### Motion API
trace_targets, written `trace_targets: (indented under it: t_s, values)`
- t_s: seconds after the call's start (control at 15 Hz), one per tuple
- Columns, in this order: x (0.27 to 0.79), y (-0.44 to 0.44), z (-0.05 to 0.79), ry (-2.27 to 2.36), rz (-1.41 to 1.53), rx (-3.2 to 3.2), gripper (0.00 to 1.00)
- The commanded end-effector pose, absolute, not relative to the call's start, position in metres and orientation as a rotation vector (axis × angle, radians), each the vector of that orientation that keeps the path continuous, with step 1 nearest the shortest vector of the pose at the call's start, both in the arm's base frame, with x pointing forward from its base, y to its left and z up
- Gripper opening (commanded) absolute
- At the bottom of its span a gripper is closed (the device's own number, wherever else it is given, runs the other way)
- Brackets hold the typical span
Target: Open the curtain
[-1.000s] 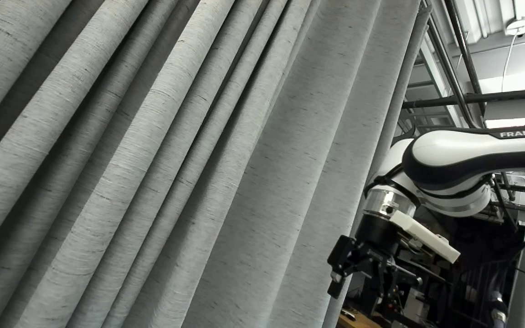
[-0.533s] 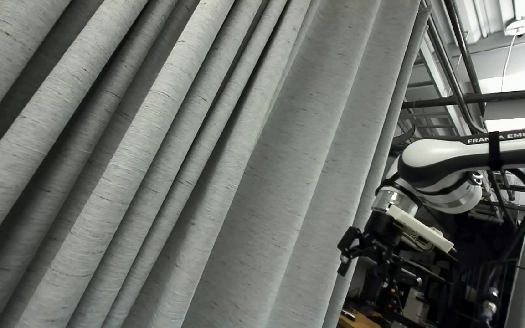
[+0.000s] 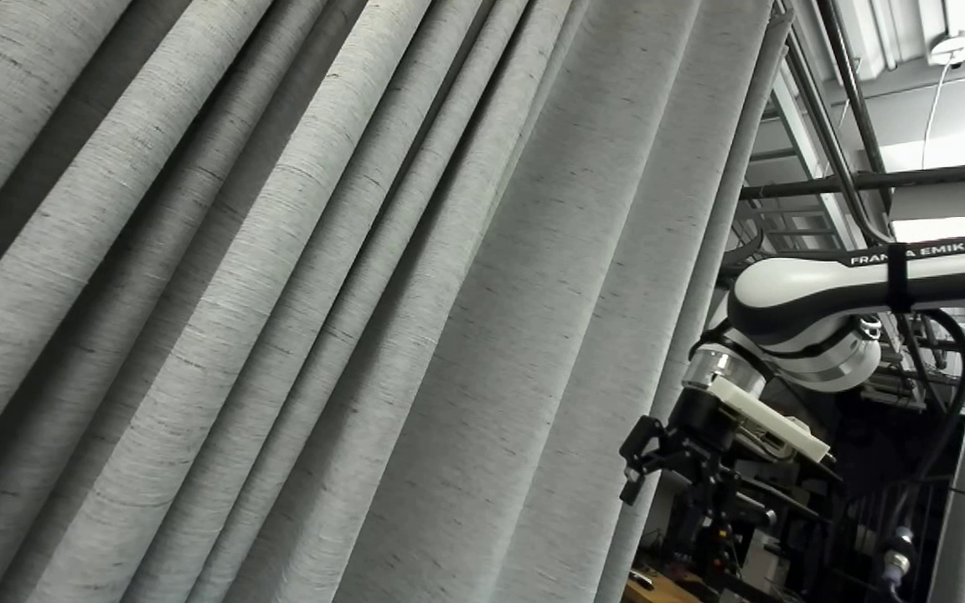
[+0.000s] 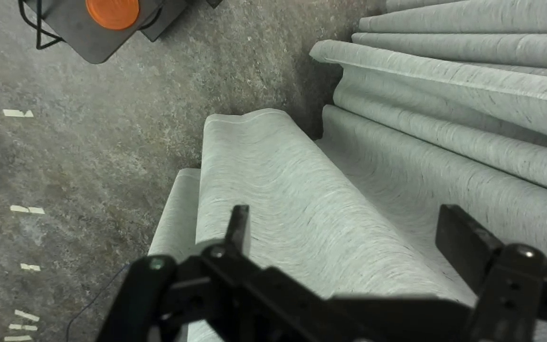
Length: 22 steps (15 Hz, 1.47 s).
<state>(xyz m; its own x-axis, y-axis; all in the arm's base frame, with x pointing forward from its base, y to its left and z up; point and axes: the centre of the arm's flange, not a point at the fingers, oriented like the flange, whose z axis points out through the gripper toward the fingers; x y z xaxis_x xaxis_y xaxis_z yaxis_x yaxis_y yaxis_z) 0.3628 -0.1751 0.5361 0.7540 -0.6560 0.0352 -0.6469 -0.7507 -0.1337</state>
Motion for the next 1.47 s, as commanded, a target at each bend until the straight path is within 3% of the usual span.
trace_targets:
  t_s: [0.0,0.87,1.4]
  values:
    - [0.374,-0.2,0.533,1.119,-0.101,-2.844,1.0]
    - [0.399,-0.366,0.55,1.177,-0.108,-3.055,1.0]
    - [0.396,-0.36,0.545,1.172,-0.098,-3.046,1.0]
